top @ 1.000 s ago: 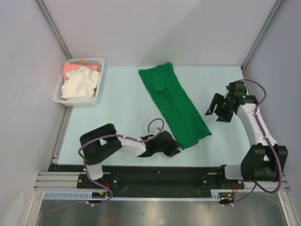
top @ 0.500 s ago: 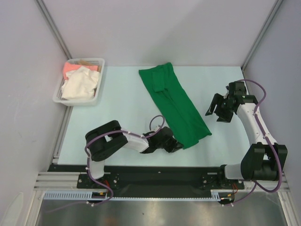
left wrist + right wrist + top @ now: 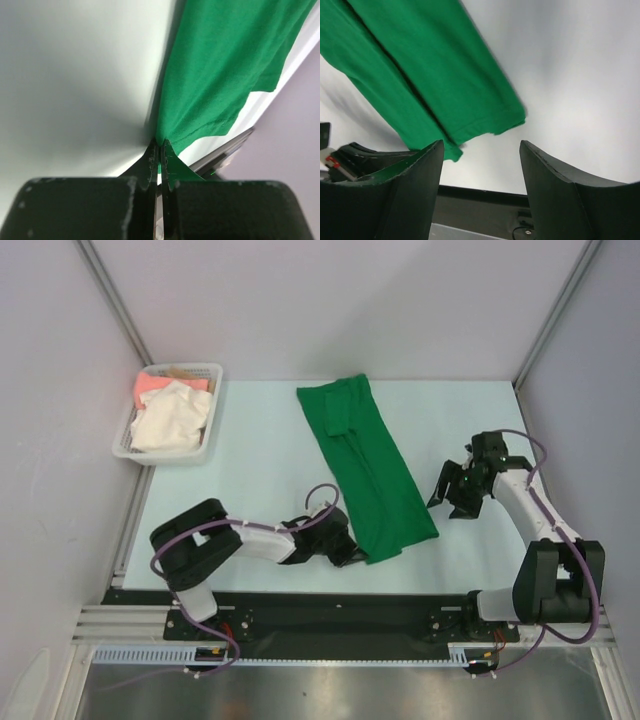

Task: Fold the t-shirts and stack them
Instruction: Fold the tshirt

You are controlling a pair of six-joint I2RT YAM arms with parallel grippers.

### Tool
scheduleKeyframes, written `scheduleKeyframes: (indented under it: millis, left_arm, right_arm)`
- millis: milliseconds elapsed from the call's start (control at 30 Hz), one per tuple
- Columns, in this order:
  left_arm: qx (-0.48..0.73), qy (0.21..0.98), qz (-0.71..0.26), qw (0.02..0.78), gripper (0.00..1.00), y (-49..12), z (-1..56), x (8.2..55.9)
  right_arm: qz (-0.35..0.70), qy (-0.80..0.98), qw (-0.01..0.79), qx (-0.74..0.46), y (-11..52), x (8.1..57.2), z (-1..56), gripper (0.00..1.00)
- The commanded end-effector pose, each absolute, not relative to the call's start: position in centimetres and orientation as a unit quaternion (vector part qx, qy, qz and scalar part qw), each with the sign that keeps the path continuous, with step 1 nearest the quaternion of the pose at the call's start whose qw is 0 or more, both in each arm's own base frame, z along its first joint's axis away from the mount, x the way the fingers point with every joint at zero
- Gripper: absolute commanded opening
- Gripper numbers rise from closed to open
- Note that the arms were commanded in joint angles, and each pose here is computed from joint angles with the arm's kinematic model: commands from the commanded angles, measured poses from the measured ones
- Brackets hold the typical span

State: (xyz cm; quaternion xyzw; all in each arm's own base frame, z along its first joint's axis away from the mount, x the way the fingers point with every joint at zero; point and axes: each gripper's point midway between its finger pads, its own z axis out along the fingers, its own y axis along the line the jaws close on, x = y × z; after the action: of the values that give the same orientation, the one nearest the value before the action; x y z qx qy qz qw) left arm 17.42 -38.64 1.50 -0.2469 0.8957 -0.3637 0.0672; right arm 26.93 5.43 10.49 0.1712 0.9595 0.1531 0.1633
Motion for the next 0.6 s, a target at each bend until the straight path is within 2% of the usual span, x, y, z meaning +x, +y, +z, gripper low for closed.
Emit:
scheduleKeyframes:
  millis: [0, 100, 267, 433, 567]
  left_arm:
    - [-0.190, 0.936, -0.292, 0.054, 0.00, -33.3, -0.8, 14.2]
    - [-0.179, 0.938, -0.291, 0.054, 0.00, -30.9, -0.5, 12.9]
    - [-0.139, 0.961, -0.233, 0.060, 0.00, -25.6, -0.8, 10.2]
    - [-0.131, 0.958, -0.239, 0.088, 0.00, -22.6, 0.8, 9.2]
    - [-0.128, 0.954, -0.251, 0.100, 0.05, -21.7, 1.6, 8.8]
  right_arm:
    - [0.184, 0.957, 0.163, 0.151, 7.7, 26.3, 10.3, 0.68]
    - [0.190, 0.964, 0.133, 0.133, 9.0, 24.6, 9.5, 0.67]
    - [0.213, 0.964, 0.108, 0.116, 11.2, 21.9, 9.2, 0.66]
    - [0.230, 0.966, 0.079, 0.087, 13.8, 18.2, 9.0, 0.66]
    - [0.250, 0.964, 0.043, 0.076, 15.4, 14.5, 7.9, 0.66]
